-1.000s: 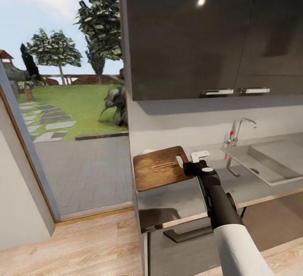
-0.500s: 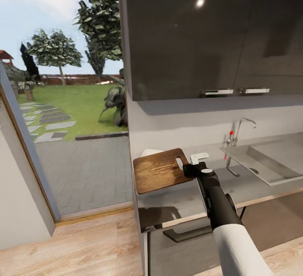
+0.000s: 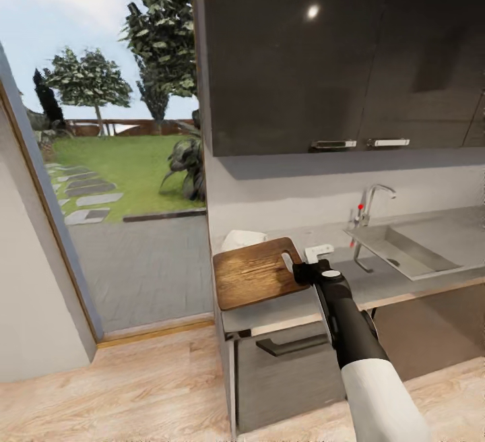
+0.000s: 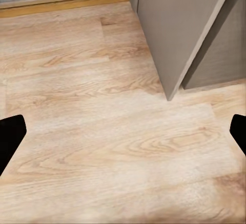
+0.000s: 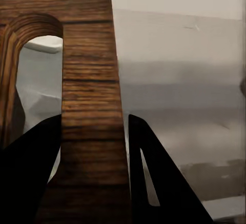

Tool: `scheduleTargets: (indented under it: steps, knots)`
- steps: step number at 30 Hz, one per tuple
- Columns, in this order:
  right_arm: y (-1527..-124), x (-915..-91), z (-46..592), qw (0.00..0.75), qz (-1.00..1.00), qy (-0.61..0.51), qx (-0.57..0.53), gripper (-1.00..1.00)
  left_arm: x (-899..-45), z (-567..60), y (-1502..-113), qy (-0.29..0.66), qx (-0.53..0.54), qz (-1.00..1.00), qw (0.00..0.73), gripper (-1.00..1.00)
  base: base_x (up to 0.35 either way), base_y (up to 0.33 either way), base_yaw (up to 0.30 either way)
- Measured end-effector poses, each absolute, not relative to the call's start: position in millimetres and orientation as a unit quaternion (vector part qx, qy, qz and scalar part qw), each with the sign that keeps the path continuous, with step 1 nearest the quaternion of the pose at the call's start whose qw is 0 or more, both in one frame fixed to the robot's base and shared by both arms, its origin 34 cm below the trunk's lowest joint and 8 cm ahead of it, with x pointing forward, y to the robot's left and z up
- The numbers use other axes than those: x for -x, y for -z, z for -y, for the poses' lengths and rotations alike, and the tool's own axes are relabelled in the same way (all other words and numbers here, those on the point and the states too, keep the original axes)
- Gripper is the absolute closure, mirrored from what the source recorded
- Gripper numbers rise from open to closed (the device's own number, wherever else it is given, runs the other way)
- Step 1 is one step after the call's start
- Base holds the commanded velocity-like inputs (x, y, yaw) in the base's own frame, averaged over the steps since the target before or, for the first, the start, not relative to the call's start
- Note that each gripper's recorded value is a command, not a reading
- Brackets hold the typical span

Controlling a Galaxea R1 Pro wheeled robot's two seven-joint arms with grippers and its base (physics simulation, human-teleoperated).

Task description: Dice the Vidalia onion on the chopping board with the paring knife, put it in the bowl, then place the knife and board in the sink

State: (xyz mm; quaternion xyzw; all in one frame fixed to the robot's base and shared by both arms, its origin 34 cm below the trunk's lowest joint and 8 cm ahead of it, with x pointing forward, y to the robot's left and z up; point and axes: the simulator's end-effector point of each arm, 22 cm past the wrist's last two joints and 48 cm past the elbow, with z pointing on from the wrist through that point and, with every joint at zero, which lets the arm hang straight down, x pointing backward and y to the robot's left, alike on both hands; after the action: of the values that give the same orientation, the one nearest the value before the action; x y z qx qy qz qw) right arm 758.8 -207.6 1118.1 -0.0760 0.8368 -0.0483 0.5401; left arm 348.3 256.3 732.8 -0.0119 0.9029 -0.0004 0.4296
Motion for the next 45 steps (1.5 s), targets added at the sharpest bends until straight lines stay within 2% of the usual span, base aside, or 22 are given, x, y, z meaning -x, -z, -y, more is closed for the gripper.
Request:
scheduleTargets:
  steps: [26, 35, 45]
  knots:
    - [-1114.5, -758.4, 206.6, 0.537, -0.839, 0.048, 0.077, 1.0, -348.2, -256.3, -732.8, 0.0, 0.012, -0.903, 0.43, -1.0, -0.005, -0.221, 0.001]
    - [-1115.1, -758.5, 205.9, 0.537, -0.838, 0.048, 0.077, 1.0, -348.1, -256.4, -732.8, 0.0, 0.012, -0.903, 0.43, -1.0, 0.0, -0.242, 0.22]
    - [-1115.0, -758.5, 206.4, 0.537, -0.838, 0.049, 0.077, 1.0, -348.2, -256.3, -732.8, 0.0, 0.012, -0.903, 0.43, -1.0, 0.0, -0.241, 0.025]
